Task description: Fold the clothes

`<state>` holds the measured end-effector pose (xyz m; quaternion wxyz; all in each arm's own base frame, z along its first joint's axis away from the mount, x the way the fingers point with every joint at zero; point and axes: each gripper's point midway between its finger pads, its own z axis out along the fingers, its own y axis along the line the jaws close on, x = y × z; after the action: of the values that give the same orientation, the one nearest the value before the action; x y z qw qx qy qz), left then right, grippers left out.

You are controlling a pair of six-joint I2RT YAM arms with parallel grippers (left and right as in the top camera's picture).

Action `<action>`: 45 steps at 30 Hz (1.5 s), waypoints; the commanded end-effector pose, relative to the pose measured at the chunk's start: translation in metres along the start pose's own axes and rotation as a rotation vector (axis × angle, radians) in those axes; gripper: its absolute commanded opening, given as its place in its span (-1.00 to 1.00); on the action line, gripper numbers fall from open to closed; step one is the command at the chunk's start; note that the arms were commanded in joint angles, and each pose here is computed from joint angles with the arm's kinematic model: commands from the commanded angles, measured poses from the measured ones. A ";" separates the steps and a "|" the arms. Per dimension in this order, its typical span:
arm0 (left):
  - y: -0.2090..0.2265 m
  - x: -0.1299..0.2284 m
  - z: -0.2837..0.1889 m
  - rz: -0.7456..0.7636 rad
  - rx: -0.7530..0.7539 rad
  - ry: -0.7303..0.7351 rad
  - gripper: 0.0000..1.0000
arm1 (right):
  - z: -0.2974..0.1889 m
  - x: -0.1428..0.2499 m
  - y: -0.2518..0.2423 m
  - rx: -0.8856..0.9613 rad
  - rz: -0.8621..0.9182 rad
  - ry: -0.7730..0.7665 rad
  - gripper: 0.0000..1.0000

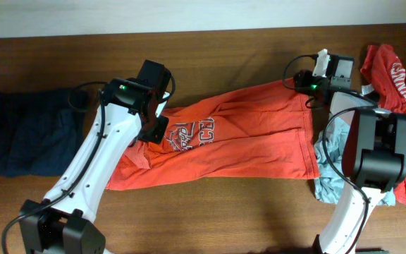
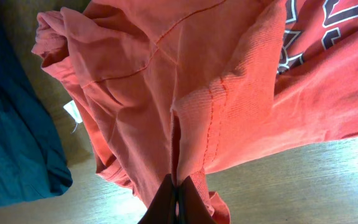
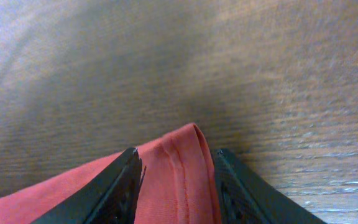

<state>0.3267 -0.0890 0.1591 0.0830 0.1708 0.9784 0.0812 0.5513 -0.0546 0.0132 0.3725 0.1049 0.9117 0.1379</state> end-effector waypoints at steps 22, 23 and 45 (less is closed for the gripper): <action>0.002 -0.005 -0.012 -0.016 0.010 -0.040 -0.96 | 0.007 -0.001 0.003 0.011 0.005 -0.001 0.33; 0.002 -0.005 -0.012 -0.016 0.010 -0.040 -0.96 | 0.008 0.000 0.003 0.019 0.002 -0.001 0.33; 0.002 -0.004 -0.012 -0.015 0.011 -0.037 -0.96 | 0.004 -0.018 0.007 0.040 -0.006 0.025 -0.57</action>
<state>0.3261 -0.0888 0.1590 0.0816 0.1710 0.9785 0.0812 0.5589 -0.0438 0.0085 0.3459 0.1139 0.9227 0.1263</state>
